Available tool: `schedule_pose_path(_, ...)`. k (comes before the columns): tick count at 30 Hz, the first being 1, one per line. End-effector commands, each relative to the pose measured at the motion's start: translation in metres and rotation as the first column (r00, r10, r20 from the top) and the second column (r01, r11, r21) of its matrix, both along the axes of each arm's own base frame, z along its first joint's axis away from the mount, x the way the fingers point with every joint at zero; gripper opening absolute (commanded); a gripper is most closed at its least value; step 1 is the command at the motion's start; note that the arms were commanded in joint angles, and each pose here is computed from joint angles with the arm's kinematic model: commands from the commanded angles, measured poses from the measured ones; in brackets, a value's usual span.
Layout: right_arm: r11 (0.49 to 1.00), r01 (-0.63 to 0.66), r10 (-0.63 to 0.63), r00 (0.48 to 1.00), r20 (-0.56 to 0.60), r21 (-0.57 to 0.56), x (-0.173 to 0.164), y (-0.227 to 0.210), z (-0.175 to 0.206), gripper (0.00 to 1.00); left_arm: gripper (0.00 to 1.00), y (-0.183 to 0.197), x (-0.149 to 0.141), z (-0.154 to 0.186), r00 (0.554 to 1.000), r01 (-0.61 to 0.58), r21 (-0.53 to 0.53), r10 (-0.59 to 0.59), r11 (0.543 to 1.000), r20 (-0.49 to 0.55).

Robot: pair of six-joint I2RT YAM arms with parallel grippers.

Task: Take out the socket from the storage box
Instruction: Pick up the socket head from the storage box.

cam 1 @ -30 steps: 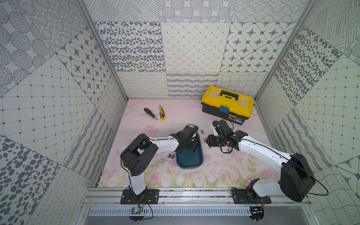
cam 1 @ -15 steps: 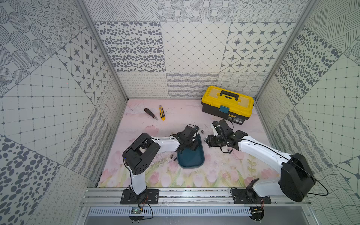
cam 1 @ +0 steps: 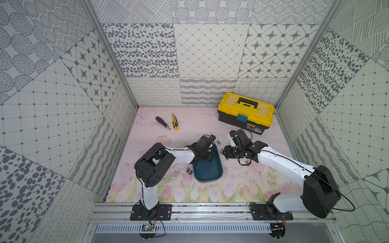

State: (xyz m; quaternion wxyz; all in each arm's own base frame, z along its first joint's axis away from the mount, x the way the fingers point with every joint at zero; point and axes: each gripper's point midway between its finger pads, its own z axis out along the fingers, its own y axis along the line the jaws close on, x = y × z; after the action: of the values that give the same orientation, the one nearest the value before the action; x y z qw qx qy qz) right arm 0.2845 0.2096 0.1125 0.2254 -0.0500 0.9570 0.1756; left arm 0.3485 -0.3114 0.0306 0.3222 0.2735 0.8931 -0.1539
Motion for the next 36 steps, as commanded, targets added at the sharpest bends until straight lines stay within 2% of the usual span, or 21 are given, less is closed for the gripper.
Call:
schedule_pose_path(1, 1.0, 0.005, -0.005, 1.0, 0.024, 0.005, 0.003, -0.001, 0.003, 0.46, 0.38, -0.002, 0.006, 0.004, 0.999, 0.001, -0.004, 0.0, 1.0, 0.043)
schedule_pose_path(15, 1.0, 0.006, -0.006, 1.0, 0.021, 0.004, 0.003, -0.001, 0.003, 0.46, 0.2, -0.003, 0.005, 0.009, 0.998, 0.009, -0.017, -0.008, 1.0, 0.058)
schedule_pose_path(26, 1.0, 0.004, -0.004, 1.0, 0.022, 0.005, 0.003, -0.001, 0.002, 0.46, 0.15, 0.002, 0.002, 0.027, 0.997, -0.009, -0.037, 0.012, 0.999, 0.072)
schedule_pose_path(36, 1.0, 0.004, -0.004, 1.0, 0.027, 0.008, 0.003, -0.001, 0.003, 0.46, 0.15, 0.021, -0.01, 0.075, 0.992, -0.053, -0.066, 0.06, 0.996, 0.111)
